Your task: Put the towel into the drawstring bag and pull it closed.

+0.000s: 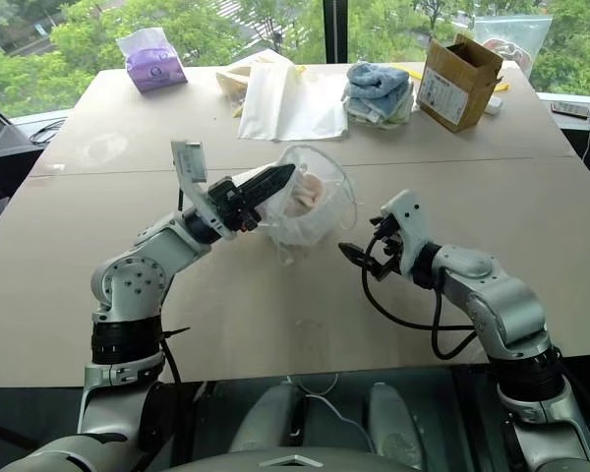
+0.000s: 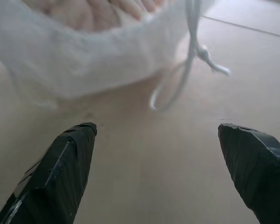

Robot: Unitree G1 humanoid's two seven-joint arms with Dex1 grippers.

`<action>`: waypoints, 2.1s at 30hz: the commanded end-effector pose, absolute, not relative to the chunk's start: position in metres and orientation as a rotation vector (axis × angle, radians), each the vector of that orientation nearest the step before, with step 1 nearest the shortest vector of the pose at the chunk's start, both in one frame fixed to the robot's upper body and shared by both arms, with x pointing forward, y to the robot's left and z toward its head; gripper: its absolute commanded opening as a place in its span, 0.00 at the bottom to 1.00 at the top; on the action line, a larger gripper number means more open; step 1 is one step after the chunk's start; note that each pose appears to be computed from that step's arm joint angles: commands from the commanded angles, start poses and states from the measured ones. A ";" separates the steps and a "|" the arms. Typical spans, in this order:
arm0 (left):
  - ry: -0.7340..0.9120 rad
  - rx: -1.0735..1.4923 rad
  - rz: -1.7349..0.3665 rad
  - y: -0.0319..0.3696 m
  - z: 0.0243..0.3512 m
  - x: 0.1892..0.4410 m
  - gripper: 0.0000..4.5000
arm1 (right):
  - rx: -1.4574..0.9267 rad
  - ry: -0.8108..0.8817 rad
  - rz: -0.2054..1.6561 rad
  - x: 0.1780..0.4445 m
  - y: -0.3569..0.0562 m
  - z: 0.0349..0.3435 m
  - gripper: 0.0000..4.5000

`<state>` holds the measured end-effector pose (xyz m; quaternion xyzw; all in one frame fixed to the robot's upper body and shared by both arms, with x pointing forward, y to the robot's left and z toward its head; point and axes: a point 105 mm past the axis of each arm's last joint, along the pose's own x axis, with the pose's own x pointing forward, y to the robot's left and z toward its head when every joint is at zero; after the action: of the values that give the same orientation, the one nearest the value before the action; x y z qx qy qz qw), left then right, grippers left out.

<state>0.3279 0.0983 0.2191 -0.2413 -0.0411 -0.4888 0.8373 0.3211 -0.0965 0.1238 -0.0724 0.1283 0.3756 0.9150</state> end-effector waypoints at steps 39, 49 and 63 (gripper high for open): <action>-0.135 -0.460 -1.033 0.100 0.234 0.324 0.00 | -0.097 -0.499 0.115 0.395 -0.151 0.281 0.02; -0.169 -0.433 -1.054 0.102 0.235 0.326 0.06 | -0.121 -0.736 0.213 0.369 -0.121 0.358 0.00; -0.038 -0.264 -1.096 0.093 0.189 0.314 0.85 | -0.100 -0.698 0.325 0.362 -0.096 0.365 0.00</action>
<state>0.3223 0.1002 0.1808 -0.1532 0.0008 -0.4984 0.8533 0.3785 -0.1027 0.3392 -0.0497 -0.2948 0.1475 0.9428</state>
